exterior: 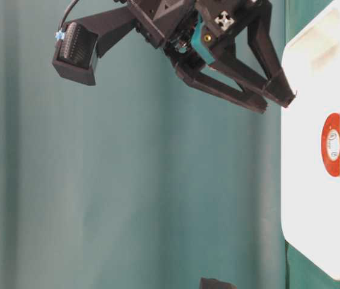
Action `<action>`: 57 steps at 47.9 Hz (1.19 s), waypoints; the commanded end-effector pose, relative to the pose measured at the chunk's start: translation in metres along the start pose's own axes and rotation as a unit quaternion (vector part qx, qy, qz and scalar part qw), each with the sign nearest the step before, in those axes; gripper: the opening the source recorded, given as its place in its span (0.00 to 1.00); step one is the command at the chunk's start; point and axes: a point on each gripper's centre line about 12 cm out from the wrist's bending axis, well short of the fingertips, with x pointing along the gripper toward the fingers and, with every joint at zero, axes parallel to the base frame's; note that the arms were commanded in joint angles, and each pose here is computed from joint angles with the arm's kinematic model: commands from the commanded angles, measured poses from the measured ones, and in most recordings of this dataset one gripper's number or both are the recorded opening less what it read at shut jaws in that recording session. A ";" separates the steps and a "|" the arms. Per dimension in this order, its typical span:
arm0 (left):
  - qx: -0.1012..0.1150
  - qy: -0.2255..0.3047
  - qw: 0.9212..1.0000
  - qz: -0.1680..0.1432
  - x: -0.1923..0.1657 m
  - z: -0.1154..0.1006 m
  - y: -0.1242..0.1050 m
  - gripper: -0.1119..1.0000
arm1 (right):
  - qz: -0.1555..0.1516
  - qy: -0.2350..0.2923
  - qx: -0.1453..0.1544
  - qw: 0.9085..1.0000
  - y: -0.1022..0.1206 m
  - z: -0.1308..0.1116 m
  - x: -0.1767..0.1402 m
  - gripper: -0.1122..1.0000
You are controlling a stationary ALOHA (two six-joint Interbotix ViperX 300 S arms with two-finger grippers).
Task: Put the tape alternately from left to right into the white case.
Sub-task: 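Lower the left gripper onto the white tape roll and grip it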
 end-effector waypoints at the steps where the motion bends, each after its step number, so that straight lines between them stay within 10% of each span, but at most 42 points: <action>1: 0.003 -0.020 1.000 -0.004 -0.006 0.010 -0.004 0.07 | 0.002 -0.013 -0.001 1.000 0.001 0.007 -0.003 0.81; 57: 0.017 -0.109 0.994 -0.021 -0.071 0.044 -0.016 0.07 | 0.005 -0.011 -0.004 1.000 0.004 0.007 -0.003 0.81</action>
